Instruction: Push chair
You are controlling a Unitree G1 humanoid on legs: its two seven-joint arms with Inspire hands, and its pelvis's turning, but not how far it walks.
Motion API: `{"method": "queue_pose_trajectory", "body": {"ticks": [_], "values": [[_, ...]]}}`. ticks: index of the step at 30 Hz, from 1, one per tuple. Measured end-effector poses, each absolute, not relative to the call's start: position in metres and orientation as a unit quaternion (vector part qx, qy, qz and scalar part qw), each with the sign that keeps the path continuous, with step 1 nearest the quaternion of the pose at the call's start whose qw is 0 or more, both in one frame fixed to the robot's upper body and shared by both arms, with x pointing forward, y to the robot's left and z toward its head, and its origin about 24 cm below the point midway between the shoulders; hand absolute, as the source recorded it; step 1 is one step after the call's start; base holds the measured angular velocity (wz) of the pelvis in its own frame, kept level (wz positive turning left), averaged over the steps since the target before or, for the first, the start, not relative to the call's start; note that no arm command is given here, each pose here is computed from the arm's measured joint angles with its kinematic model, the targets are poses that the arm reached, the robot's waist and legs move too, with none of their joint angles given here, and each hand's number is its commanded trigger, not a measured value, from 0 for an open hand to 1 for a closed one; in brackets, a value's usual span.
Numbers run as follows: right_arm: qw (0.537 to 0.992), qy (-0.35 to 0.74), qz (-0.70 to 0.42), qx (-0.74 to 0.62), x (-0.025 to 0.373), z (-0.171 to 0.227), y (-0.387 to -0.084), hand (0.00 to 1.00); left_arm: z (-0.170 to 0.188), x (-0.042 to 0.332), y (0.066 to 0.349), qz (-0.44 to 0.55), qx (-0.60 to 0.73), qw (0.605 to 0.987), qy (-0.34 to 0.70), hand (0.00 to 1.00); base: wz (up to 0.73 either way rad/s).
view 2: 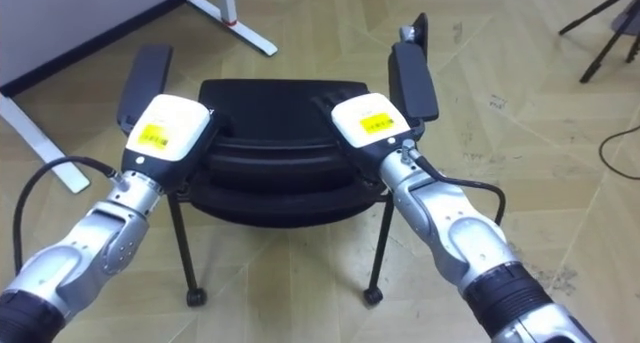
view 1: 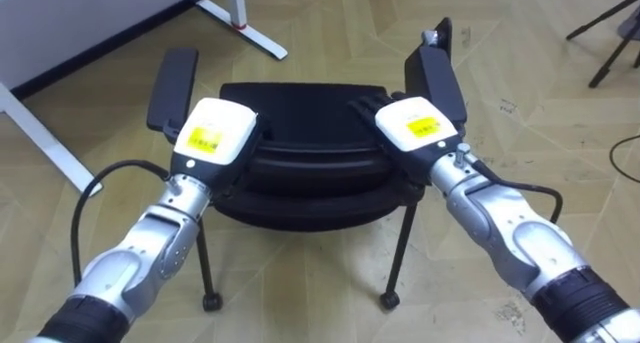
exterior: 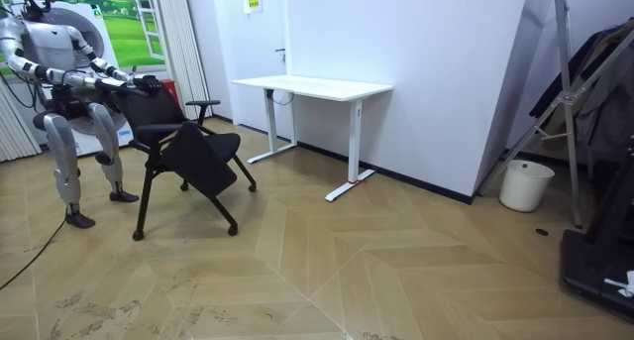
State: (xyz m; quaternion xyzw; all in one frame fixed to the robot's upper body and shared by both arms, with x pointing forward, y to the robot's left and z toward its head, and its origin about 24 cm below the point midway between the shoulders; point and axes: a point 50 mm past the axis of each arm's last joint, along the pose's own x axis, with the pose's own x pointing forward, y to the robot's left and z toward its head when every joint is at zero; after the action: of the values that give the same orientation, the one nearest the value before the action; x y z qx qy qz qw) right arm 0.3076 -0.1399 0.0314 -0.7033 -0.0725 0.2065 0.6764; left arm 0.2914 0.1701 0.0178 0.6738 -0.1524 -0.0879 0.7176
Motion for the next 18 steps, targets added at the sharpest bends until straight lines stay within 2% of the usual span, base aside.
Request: {"method": "queue_pose_trajectory", "body": {"ticks": [18], "values": [[0.674, -0.078, 0.195, -0.708, 0.3067, 0.0261, -0.1418, 1.0, 0.0163, 0.2908, 0.1682, -0.092, 0.672, 0.718, -0.153, 1.0, 0.01]]}}
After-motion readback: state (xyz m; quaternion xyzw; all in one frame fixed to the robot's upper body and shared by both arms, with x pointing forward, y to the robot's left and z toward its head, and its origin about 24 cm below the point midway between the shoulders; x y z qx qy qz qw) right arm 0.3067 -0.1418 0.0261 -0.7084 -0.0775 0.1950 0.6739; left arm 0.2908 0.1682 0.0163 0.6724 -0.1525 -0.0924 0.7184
